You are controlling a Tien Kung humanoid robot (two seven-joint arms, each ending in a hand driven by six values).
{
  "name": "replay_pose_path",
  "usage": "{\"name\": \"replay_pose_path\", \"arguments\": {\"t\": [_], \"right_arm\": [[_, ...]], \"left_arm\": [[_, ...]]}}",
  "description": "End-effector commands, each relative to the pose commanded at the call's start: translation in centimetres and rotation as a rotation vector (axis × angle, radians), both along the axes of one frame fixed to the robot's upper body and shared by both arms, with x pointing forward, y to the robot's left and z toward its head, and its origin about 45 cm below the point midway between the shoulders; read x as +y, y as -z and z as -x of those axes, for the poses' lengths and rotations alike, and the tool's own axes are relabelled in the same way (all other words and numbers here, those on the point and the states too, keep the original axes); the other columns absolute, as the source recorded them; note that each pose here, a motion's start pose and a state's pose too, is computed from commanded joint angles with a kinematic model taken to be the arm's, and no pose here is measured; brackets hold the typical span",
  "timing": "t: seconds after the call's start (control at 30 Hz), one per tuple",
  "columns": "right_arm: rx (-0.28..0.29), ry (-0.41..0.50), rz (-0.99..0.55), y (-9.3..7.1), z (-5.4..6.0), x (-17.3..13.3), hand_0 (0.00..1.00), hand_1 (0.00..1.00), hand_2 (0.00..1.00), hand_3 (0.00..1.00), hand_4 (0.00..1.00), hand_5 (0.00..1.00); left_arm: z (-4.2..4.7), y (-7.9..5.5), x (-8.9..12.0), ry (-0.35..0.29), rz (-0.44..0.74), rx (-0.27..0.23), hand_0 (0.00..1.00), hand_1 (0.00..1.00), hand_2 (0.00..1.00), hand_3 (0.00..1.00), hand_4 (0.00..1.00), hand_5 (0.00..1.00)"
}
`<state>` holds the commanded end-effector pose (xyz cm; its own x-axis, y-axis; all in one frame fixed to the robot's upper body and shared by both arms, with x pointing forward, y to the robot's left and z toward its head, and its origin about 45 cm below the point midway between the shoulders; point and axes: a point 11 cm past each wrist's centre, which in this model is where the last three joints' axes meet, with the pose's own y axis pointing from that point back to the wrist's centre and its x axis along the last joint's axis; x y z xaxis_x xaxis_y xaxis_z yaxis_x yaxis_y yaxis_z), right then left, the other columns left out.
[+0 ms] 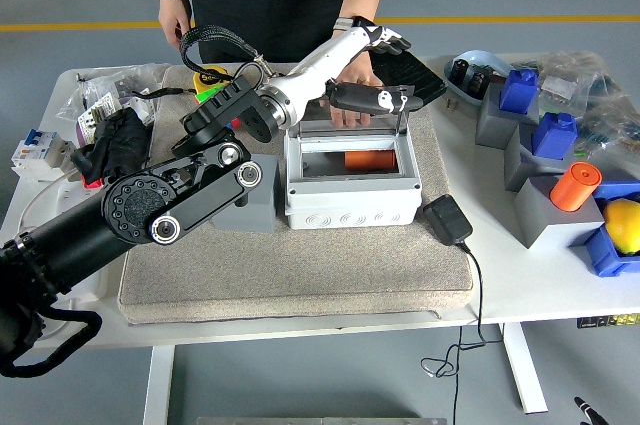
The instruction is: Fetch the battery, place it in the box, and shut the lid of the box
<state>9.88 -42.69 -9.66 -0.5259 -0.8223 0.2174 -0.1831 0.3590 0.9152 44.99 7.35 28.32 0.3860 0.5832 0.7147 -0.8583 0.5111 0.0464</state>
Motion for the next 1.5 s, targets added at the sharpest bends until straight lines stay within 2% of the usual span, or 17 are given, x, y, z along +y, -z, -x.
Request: {"name": "replay_pose_path", "arguments": {"t": [0.13, 0.27, 0.3, 0.47, 0.5, 0.57, 0.67, 0.7, 0.87, 0.9, 1.17, 1.3, 1.5], "right_arm": [[0.0, 0.001, 0.0, 0.0, 0.0, 0.0, 0.707, 0.685, 0.684, 0.589, 0.979, 0.484], [0.002, 0.004, -0.001, 0.0, 0.1, -0.1, 0.707, 0.685, 0.684, 0.589, 0.979, 0.484], [0.003, 0.004, -0.002, 0.0, 0.2, 0.0, 0.706, 0.685, 0.683, 0.589, 0.979, 0.484], [0.002, 0.005, -0.005, 0.1, 0.2, 0.0, 0.706, 0.685, 0.683, 0.589, 0.979, 0.484], [0.001, 0.006, -0.005, 0.1, 0.2, 0.0, 0.708, 0.685, 0.683, 0.589, 0.979, 0.484], [0.0, 0.007, -0.004, 0.1, 0.2, 0.0, 0.708, 0.685, 0.683, 0.589, 0.979, 0.484], [0.001, 0.007, -0.005, 0.1, 0.2, 0.0, 0.708, 0.685, 0.683, 0.589, 0.979, 0.484], [0.0, 0.009, -0.005, 0.1, 0.2, 0.0, 0.708, 0.685, 0.683, 0.589, 0.979, 0.485], [0.0, 0.01, -0.006, 0.1, 0.2, 0.1, 0.708, 0.685, 0.683, 0.589, 0.979, 0.485], [0.0, 0.01, -0.007, 0.1, 0.2, 0.1, 0.708, 0.685, 0.683, 0.589, 0.979, 0.484], [0.001, 0.009, -0.009, 0.1, 0.3, 0.1, 0.707, 0.685, 0.683, 0.589, 0.978, 0.484], [0.002, 0.01, -0.008, 0.1, 0.4, 0.1, 0.707, 0.685, 0.683, 0.589, 0.978, 0.484], [0.0, 0.01, -0.009, 0.1, 0.3, 0.1, 0.709, 0.685, 0.683, 0.589, 0.978, 0.484]], "left_arm": [[-0.7, 0.7, 1.0, -0.028, -0.038, 0.015, 0.88, 0.868, 0.838, 0.829, 0.998, 0.575], [-0.9, 1.9, 1.8, -0.048, -0.105, 0.056, 0.88, 0.868, 0.838, 0.829, 0.998, 0.575], [-0.9, 2.1, 1.9, -0.052, -0.118, 0.069, 0.772, 0.808, 0.795, 0.793, 0.998, 0.576], [-0.78, 2.6, 2.4, -0.065, -0.155, 0.104, 0.772, 0.808, 0.795, 0.793, 0.998, 0.576], [-0.7, 2.6, 2.4, -0.064, -0.16, 0.106, 0.67, 0.756, 0.757, 0.765, 0.998, 0.552], [-0.54, 2.4, 2.4, -0.061, -0.162, 0.109, 0.67, 0.756, 0.757, 0.765, 0.998, 0.552], [-0.09, 1.7, 2.0, -0.044, -0.141, 0.113, 0.67, 0.756, 0.757, 0.765, 0.998, 0.552], [0.12, 1.4, 1.7, -0.035, -0.129, 0.117, 0.56, 0.725, 0.727, 0.744, 0.998, 0.568], [0.93, 1.0, 0.9, -0.007, -0.141, 0.124, 0.56, 0.725, 0.727, 0.744, 0.998, 0.568], [1.06, 1.0, 0.8, -0.003, -0.144, 0.128, 0.516, 0.71, 0.718, 0.736, 0.998, 0.586], [2.26, 0.8, 0.0, 0.035, -0.16, 0.148, 0.509, 0.708, 0.713, 0.735, 0.998, 0.588], [3.28, 1.4, -0.6, 0.066, -0.177, 0.169, 0.499, 0.703, 0.711, 0.731, 0.998, 0.593], [4.69, 2.9, -1.4, 0.108, -0.209, 0.211, 0.496, 0.702, 0.709, 0.73, 0.998, 0.593]]}}
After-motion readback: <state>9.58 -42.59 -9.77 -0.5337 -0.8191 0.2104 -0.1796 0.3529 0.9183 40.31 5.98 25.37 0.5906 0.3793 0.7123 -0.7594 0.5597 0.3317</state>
